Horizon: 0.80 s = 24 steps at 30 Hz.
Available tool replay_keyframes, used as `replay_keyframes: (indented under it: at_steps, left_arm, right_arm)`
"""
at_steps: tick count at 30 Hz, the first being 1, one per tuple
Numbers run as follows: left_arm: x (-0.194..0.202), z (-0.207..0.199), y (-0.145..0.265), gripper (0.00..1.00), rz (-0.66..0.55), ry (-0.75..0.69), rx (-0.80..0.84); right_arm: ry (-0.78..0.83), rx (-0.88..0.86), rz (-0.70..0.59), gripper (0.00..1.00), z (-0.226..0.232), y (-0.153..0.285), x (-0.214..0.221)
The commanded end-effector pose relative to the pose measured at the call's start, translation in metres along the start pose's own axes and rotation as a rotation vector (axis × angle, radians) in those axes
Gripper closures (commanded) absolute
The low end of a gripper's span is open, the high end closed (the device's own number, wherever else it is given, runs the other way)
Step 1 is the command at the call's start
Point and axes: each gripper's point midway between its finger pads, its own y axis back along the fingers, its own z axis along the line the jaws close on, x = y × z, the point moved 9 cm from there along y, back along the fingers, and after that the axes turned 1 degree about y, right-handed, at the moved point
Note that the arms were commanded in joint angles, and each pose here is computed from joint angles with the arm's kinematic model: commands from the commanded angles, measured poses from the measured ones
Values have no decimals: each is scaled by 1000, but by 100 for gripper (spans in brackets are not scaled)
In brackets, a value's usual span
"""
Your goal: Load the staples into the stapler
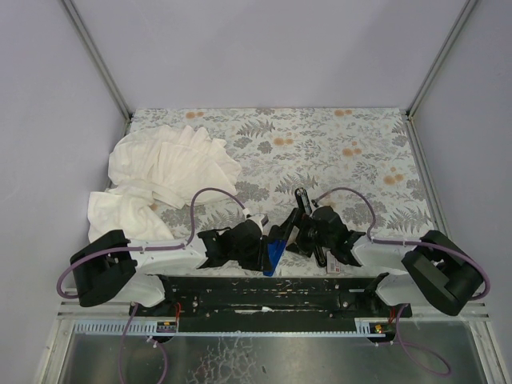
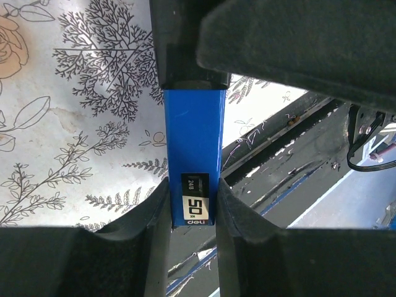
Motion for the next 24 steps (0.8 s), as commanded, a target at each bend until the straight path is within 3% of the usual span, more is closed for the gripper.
replay_keyframes:
  at_steps: [1,4,6,7,10,12,18,19,21,22,24]
  left_arm:
    - [-8,-18,2,100,-43,-35,114]
    - [-7,-19,2,100,-34,-47,119]
    - [-6,-18,1,100,-27,-50,115]
    - [-6,-18,1,100,-27,-48,113]
    - [-6,-18,-1,100,-27,-40,94]
    - [-7,-18,0,100,-34,-35,85]
    - [-9,-18,1,100,-49,-26,65]
    - [-10,-18,1,100,-56,-21,58]
    - [-10,-17,2,100,-66,-10,46]
    - [-11,-17,3,100,-72,-5,40]
    - [-12,-16,5,100,-83,1,26]
  right_arm:
    - [1,-17,-9,1,13,-12,-6]
    - [-6,12,-7,0,14,-22,-9]
    - [-5,40,-7,8,14,-29,-11]
    - [-4,50,-5,21,15,-31,-11]
    - [-17,66,-10,93,13,-33,-11]
    - [-25,80,-14,100,10,-33,-10]
    - [-24,59,-33,100,11,-31,-10]
    - [-10,50,-33,89,13,-30,-11]
    - [19,39,-43,45,18,-28,-13]
    - [34,36,-55,29,20,-26,-14]
    - [72,36,-84,10,26,-21,-18]
